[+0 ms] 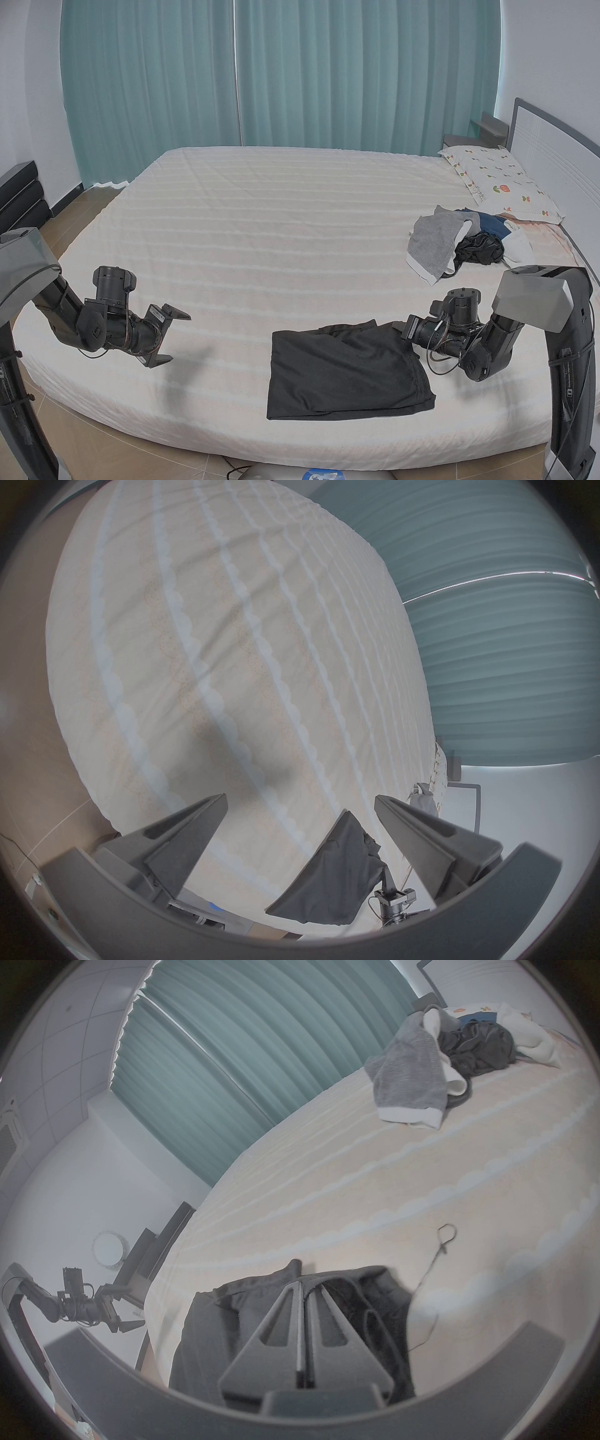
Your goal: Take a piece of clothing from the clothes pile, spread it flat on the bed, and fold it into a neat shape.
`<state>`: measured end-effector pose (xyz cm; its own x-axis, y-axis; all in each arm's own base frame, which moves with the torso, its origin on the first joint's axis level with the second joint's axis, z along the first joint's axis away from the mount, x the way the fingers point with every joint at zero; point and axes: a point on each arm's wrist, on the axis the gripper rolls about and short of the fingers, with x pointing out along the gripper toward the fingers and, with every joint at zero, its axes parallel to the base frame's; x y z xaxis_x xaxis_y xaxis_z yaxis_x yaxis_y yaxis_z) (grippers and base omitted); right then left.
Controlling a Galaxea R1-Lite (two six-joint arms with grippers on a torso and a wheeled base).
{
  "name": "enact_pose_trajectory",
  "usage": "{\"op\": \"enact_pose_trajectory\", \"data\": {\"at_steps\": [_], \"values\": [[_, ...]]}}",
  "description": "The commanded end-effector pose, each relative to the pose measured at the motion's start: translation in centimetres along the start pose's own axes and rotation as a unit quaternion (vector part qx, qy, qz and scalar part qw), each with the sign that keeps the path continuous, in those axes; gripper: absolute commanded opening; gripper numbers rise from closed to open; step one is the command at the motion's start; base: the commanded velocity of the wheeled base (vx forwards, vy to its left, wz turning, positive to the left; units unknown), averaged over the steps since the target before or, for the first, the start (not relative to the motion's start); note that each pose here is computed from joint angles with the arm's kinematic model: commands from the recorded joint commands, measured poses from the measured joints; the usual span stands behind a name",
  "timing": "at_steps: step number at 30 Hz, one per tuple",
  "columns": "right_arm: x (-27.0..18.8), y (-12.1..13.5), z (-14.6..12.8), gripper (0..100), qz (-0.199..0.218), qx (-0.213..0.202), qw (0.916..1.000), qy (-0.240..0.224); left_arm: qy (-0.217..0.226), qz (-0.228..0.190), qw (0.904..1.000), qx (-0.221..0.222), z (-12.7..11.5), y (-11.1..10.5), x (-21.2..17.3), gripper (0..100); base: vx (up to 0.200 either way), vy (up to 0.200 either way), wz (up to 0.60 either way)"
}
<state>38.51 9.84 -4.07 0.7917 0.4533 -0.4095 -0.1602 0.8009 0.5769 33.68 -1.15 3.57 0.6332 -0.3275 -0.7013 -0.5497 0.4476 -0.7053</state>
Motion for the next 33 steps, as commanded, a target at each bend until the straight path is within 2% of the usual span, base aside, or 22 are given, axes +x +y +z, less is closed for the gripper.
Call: {"op": "enact_pose_trajectory", "data": {"at_steps": [1,6,13,29,30,33], "values": [[-0.3,-0.6,0.5,0,-0.007,0.005,0.9999,-0.007,-0.003,0.002,1.0000,0.000,0.0,0.0,0.1,100,0.000,0.000,0.00],[-0.4,-1.1,0.7,0,-0.010,0.011,0.9998,-0.010,-0.011,0.013,0.9999,0.003,-0.3,0.0,0.6,100,0.000,0.000,0.00],[0.0,-1.7,1.5,0,-0.014,0.044,0.9987,-0.024,-0.013,0.015,0.9998,0.003,-0.3,0.1,0.7,100,0.000,0.000,0.00],[0.3,-2.7,1.3,0,-0.023,0.050,0.9983,-0.020,-0.013,0.015,0.9998,0.003,-0.3,0.1,0.7,100,0.000,0.000,0.00],[0.3,-2.7,1.3,100,-0.023,0.050,0.9983,-0.020,-0.014,0.015,0.9998,0.003,-0.2,0.0,0.7,100,0.000,0.000,0.00],[-0.2,-2.3,1.6,100,-0.019,0.050,0.9982,-0.027,-0.013,0.015,0.9998,0.003,-0.2,0.1,0.7,100,0.000,0.000,0.00]]}}
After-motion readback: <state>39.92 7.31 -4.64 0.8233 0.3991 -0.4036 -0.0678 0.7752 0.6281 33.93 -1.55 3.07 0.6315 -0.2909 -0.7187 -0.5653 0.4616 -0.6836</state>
